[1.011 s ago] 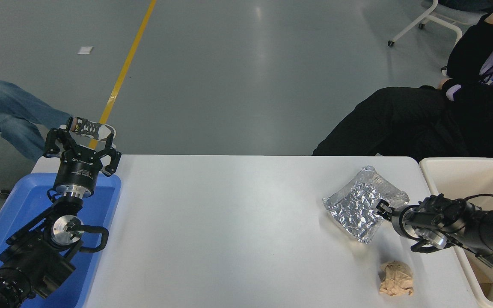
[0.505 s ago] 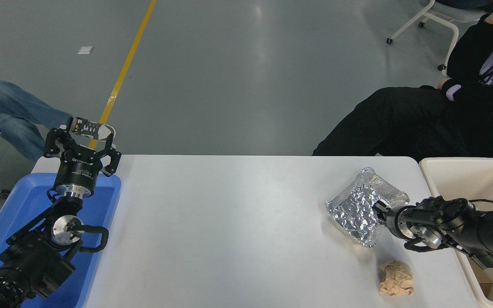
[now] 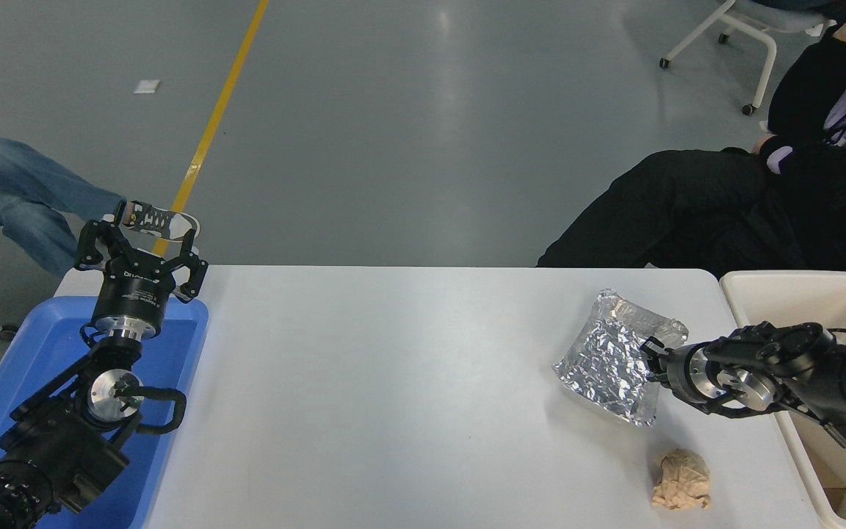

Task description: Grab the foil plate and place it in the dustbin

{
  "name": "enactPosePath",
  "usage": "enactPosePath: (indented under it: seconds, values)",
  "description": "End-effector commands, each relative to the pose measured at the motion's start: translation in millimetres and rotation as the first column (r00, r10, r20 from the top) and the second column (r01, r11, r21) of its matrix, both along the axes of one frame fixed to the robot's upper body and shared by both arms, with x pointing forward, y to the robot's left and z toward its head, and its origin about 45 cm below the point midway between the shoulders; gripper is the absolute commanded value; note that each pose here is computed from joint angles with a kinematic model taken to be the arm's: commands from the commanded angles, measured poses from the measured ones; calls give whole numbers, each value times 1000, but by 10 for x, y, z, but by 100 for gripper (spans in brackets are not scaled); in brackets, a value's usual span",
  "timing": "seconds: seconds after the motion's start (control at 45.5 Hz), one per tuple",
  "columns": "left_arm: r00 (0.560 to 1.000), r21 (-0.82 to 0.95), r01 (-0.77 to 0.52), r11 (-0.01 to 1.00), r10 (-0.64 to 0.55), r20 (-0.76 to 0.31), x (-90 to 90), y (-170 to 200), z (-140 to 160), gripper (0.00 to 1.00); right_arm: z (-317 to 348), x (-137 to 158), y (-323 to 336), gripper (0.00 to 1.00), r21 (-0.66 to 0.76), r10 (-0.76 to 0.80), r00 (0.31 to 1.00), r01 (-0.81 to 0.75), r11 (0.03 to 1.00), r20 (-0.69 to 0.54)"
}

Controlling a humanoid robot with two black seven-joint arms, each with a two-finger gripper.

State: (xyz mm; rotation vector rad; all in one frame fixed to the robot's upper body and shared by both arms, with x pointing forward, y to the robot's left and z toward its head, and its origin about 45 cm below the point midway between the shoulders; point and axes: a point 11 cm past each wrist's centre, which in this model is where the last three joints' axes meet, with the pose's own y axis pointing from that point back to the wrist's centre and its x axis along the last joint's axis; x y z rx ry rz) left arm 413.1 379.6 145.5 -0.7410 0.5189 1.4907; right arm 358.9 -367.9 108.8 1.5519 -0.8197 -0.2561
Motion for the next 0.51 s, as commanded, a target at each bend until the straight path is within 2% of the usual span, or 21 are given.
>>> enactPosePath:
  seconds: [0.0,0.198,0.484]
  values:
    - [1000,-1,1,1000,-1,1,0,-1,1,99,800,12,-21,0,1,133,987,-133,991,-91]
    - [1000,0,1,1000,-1,-1,0,-1,-1,99,1505,52,120,0,-8,255,960,-257,966,-117]
    - [1000,0,0,1000,0,0,0,0,0,99,2375,55,306,0,86,313,949,-310,947,-36]
